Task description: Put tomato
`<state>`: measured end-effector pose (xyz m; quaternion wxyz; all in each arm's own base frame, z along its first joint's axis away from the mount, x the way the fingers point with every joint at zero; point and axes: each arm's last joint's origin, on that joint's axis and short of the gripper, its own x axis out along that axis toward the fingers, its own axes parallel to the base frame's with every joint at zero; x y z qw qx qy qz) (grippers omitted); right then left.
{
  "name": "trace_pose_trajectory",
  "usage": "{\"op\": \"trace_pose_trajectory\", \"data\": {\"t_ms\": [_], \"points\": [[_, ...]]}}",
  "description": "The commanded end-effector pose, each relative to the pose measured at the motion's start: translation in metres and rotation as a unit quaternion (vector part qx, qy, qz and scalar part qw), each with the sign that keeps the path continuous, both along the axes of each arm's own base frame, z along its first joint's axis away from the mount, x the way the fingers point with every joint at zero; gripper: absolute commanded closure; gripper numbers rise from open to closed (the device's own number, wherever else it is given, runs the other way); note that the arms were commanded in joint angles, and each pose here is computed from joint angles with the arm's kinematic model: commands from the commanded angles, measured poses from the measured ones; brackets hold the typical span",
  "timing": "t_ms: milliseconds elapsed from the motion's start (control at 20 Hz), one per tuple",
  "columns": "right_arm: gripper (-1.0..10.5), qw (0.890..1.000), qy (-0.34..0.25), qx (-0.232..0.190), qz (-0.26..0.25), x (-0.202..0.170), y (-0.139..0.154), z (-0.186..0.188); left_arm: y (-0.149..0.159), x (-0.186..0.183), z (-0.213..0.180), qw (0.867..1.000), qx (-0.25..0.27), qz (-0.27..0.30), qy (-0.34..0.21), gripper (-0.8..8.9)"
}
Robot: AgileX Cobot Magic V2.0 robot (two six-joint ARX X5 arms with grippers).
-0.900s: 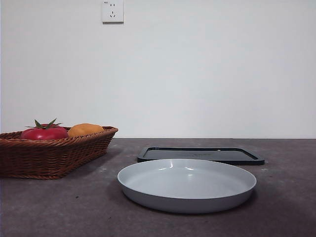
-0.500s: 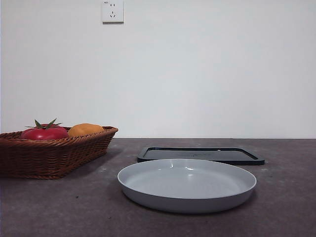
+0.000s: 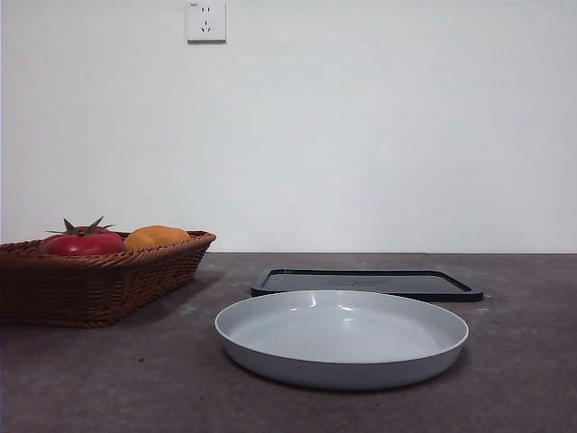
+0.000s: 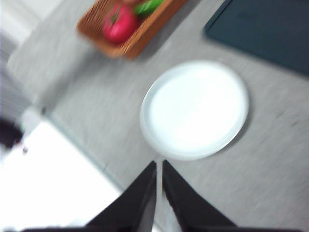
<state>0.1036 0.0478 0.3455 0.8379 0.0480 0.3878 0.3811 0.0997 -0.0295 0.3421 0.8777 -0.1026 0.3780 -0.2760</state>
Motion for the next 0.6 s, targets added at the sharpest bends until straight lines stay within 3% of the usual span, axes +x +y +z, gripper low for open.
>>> {"op": "trace_pose_trajectory", "data": {"t_ms": [50,250,400,600], "points": [[9.4,0.999,-0.012,-0.013,0.028,-0.0011,0.0038,0.0027,-0.0009,-0.0002,0.0056,1.0,0.005,-0.014,-0.012,8.04],[9.3,0.999,-0.011,-0.013,0.034,-0.0002,0.0057,0.0024,-0.001,0.0003,0.0052,1.0,0.007,-0.015,-0.011,7.93],[9.2,0.999,-0.01,-0.012,0.033,-0.0002,0.0057,0.0024,-0.0009,0.0003,0.0051,1.0,0.007,-0.012,-0.01,7.07],[7.5,0.999,-0.01,-0.012,0.032,-0.0002,0.0057,0.0024,-0.0009,0.0003,0.0051,1.0,0.007,-0.012,-0.01,5.84]]}}
